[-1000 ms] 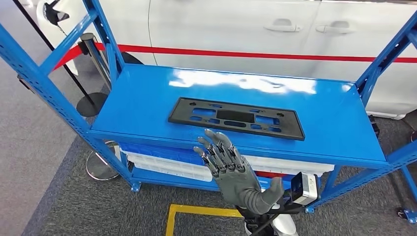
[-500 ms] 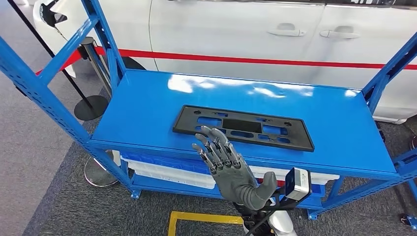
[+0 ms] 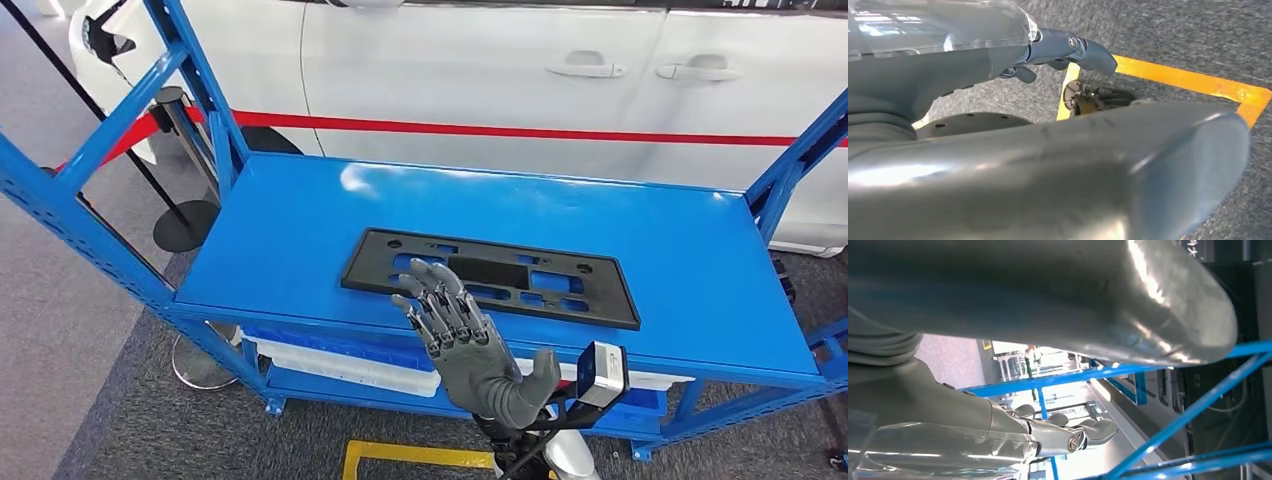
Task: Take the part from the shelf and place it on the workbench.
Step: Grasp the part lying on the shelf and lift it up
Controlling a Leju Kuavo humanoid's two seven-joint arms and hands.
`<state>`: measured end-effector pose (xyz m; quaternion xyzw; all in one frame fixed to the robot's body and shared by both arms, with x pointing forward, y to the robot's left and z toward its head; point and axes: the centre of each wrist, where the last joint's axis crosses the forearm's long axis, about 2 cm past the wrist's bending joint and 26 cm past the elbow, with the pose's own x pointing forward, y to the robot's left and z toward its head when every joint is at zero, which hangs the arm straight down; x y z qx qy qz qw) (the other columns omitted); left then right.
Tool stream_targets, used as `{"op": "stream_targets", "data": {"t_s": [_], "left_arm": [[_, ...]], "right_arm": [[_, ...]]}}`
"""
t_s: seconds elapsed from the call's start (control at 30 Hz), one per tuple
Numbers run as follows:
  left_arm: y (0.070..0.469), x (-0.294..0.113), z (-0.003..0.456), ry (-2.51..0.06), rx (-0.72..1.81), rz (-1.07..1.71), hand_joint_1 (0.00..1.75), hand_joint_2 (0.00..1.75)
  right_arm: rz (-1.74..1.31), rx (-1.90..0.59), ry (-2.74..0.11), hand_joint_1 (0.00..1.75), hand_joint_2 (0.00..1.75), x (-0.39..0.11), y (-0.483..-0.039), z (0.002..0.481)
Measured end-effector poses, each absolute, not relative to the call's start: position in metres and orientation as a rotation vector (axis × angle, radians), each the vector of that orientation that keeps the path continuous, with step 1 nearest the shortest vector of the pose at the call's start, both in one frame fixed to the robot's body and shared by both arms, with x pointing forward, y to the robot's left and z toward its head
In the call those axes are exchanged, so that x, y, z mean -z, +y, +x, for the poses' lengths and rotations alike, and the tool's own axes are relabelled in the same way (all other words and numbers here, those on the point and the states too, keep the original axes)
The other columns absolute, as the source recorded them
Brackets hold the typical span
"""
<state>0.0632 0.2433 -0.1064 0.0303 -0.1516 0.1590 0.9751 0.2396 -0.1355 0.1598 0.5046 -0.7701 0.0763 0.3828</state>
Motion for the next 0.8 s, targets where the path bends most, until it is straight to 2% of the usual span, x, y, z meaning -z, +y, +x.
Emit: {"op": "stream_targets", "data": {"t_s": [0.47, 0.8], "left_arm": [[0.252, 0.108, 0.06, -0.344, -0.369, 0.08, 0.0, 0.0], [0.251, 0.108, 0.06, -0.344, -0.334, 0.063, 0.0, 0.0]], "right_arm": [[1.381, -0.222, -1.92, 0.0, 0.0, -0.153, -0.129, 0.253], [1.329, -0.205, -1.908, 0.0, 0.0, -0.143, -0.131, 0.245]]}}
